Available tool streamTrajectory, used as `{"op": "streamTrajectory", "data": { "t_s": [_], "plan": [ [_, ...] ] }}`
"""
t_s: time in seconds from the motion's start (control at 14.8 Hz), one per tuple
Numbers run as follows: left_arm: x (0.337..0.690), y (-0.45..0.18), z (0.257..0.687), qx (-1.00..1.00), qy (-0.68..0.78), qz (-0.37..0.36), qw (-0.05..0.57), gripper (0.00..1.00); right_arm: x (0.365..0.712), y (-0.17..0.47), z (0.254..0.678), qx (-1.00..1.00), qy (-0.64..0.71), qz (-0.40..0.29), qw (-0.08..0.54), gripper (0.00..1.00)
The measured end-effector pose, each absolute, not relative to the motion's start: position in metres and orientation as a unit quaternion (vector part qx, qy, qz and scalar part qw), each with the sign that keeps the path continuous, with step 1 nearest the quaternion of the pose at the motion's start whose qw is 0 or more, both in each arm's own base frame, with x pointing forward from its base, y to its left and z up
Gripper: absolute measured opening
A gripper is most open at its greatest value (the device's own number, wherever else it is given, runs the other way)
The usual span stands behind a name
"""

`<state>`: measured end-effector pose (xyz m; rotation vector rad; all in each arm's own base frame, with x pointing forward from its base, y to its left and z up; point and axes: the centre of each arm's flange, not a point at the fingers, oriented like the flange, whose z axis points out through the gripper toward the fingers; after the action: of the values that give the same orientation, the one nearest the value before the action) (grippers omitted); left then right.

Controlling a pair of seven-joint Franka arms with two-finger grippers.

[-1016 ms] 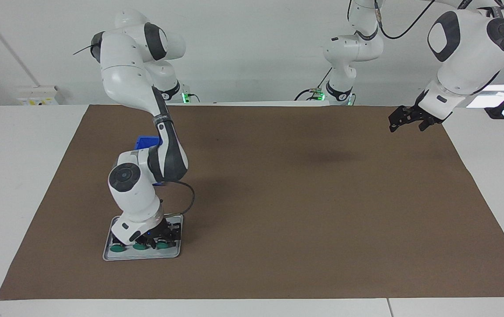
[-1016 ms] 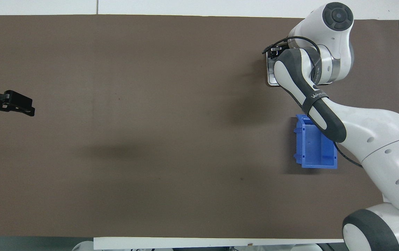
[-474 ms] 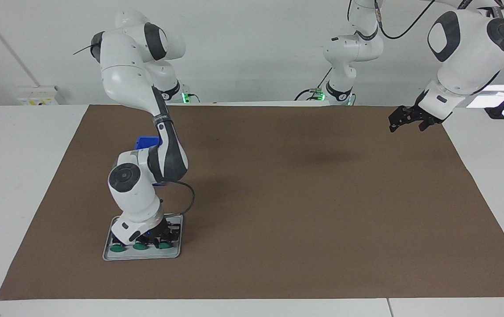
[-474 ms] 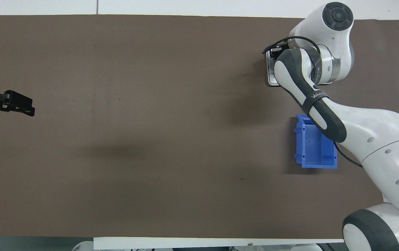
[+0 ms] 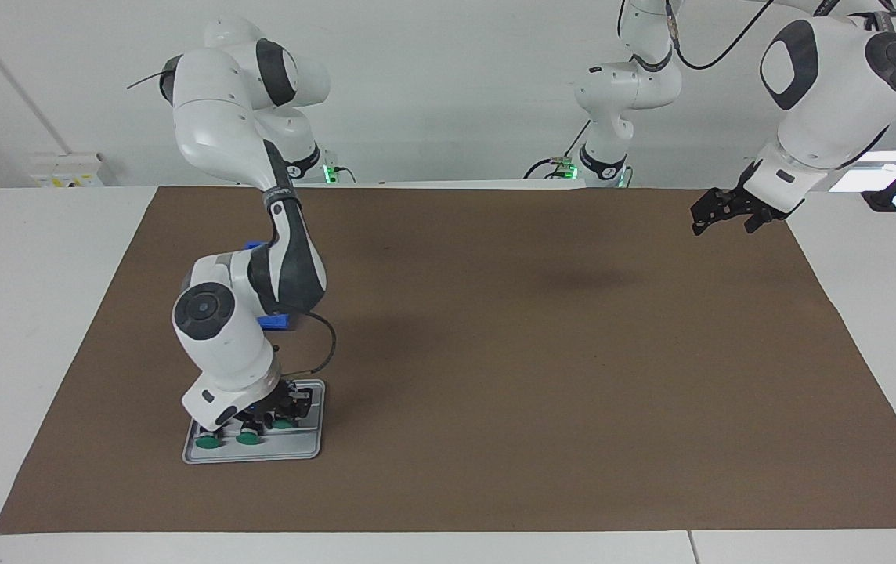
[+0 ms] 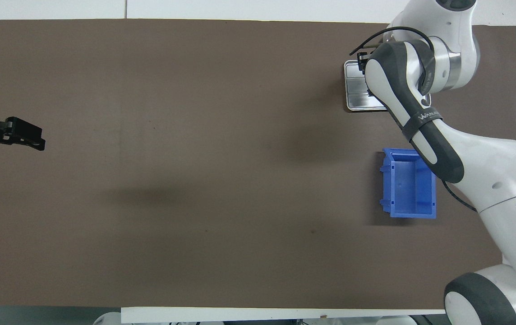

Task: Place and press button with both arms
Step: 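Grasp a black-and-green button part in the tray with the right gripper, then carry the button part to the table center and lower it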

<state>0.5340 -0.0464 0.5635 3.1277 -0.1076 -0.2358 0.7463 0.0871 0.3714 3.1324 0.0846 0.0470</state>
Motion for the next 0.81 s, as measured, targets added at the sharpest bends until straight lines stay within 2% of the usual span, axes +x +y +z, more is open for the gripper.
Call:
{"op": "streamTrajectory", "data": {
  "t_s": [0.41, 0.81],
  "plan": [
    [0.534, -0.046, 0.564, 0.997, -0.034, -0.075, 0.002, 1.0, 0.731, 0.123, 0.436, 0.999, -0.029, 0.012, -0.037, 0.42],
    [0.534, -0.046, 0.564, 0.997, -0.034, -0.075, 0.002, 1.0, 0.704, 0.222, 0.451, 0.987, -0.155, 0.01, -0.037, 0.42]
  ]
}}
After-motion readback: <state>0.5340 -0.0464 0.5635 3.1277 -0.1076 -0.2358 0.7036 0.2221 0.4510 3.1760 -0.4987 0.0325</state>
